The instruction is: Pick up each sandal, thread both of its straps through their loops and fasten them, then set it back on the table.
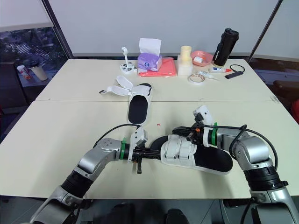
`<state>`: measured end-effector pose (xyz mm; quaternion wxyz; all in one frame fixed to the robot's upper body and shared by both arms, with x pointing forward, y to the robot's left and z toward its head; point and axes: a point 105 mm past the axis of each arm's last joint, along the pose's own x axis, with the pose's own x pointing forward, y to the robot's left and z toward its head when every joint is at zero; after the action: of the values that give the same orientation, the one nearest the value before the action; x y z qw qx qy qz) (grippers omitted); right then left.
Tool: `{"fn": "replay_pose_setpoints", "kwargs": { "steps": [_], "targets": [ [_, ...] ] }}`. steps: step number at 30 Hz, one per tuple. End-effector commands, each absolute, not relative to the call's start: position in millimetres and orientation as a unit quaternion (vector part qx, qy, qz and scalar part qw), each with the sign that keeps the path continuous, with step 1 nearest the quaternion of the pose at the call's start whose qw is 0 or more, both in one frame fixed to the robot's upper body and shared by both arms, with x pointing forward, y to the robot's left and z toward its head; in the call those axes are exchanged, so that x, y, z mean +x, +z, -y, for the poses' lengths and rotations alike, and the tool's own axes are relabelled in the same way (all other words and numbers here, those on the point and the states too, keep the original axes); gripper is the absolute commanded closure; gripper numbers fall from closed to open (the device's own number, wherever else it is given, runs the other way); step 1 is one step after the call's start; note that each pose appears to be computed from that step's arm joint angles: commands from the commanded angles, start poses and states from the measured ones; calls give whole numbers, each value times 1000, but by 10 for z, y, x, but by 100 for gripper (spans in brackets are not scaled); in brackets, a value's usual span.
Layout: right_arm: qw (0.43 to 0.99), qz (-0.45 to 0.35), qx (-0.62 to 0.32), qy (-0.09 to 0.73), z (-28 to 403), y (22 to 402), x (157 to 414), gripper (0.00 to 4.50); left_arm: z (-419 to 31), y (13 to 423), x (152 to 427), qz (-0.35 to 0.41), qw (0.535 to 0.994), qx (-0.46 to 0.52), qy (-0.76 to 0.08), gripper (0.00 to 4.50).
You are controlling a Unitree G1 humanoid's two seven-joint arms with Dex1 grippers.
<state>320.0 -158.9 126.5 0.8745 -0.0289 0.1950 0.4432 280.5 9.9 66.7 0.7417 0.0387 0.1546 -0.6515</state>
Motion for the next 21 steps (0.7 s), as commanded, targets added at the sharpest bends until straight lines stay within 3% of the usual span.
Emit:
{"fn": "replay_pose_setpoints", "kwargs": {
  "steps": [1, 3, 6, 10, 13, 21],
  "targets": [
    [879, -204, -90, 420, 1724, 1199, 3242, 446, -267, 105, 2687, -269, 737, 45, -618, 450],
    [880, -200, -100, 420, 1730, 1201, 3260, 446, -268, 105, 2692, -269, 738, 44, -618, 450],
    [885, -184, -90, 419, 1735, 1270, 3303, 361, -270, 106, 2697, -269, 738, 44, -617, 450],
    [905, -143, -61, 397, 1810, 1477, 3387, 155, -274, 108, 2699, -268, 738, 45, -617, 450],
    [925, -103, 15, 367, 1994, 1769, 3417, 4, -277, 131, 2686, -264, 737, 43, -621, 450],
    [898, -150, 125, 395, 2265, 1862, 2862, 4, -135, 464, 2596, -232, 712, -18, -662, 450]
  ]
}}
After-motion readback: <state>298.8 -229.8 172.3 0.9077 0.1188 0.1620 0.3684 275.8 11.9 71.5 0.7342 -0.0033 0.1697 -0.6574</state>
